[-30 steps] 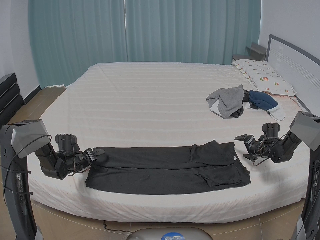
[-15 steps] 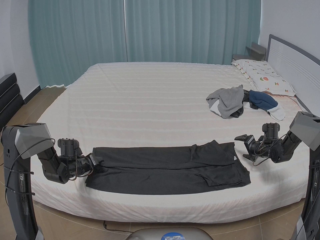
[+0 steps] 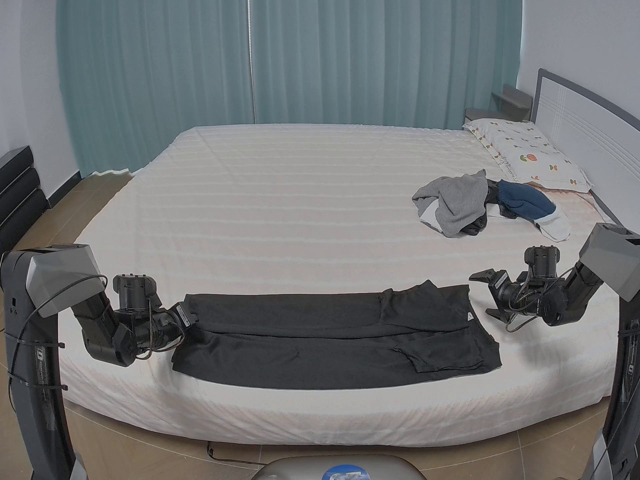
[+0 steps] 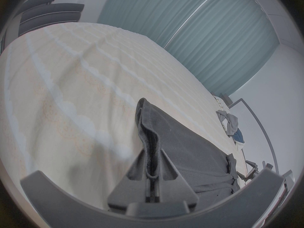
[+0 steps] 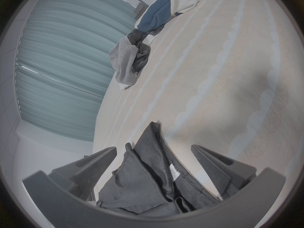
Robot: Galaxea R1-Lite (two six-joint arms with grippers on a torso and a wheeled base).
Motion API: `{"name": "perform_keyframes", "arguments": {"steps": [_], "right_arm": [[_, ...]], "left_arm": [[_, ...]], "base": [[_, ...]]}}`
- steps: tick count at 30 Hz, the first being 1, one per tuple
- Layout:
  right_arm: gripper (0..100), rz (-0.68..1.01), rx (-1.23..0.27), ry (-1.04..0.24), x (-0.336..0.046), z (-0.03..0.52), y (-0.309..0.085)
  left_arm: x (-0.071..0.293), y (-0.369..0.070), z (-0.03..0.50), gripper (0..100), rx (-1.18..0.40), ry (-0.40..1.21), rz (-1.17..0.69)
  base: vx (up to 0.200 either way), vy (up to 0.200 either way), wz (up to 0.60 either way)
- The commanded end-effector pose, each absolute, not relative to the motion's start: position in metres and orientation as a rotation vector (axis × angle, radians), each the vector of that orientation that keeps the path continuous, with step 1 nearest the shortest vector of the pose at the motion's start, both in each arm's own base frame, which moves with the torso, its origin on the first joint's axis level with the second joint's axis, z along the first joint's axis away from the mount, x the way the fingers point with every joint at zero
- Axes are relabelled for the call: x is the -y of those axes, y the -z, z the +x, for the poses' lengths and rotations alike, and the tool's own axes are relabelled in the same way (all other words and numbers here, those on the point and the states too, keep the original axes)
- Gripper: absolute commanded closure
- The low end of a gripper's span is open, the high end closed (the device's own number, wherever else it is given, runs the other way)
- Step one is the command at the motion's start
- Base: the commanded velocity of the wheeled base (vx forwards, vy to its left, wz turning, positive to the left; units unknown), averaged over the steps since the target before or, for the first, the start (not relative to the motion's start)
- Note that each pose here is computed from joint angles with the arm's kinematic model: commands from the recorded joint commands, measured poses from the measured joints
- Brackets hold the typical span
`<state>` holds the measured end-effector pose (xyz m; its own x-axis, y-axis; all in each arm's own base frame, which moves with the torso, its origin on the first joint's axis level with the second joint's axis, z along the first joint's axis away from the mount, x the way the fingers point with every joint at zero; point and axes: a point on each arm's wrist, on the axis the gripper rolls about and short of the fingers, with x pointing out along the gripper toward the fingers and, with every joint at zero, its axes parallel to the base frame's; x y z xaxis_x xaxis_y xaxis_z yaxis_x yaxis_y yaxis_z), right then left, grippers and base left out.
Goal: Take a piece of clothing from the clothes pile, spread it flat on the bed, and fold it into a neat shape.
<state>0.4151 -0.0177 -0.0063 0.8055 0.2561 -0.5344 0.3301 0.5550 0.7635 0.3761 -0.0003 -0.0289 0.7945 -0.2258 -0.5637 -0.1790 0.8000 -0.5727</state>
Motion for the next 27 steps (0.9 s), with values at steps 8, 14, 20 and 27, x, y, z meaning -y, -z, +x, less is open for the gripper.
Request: {"name": "perform_keyframes", "arguments": {"steps": [8,14,20,27], "right_arm": [[0,1.002,-0.662,0.049,0.018,0.415,0.006],[0,1.002,-0.664,0.049,0.018,0.415,0.007],[0,1.003,-0.661,0.048,0.019,0.415,0.005],[0,1.005,-0.667,0.053,0.019,0.411,0.007]], "left_arm": [[0.0,0.027,0.376,100,-0.658,0.024,-0.666],[0.002,0.011,0.373,100,-0.631,0.013,-0.733],[0.01,-0.004,0.37,100,-0.616,0.027,-0.769],[0.025,-0.015,0.365,100,-0.612,0.053,-0.758]], "base": [[0.0,0.0,0.0],[0.0,0.0,0.0],[0.0,0.0,0.0],[0.0,-0.171,0.0]]}}
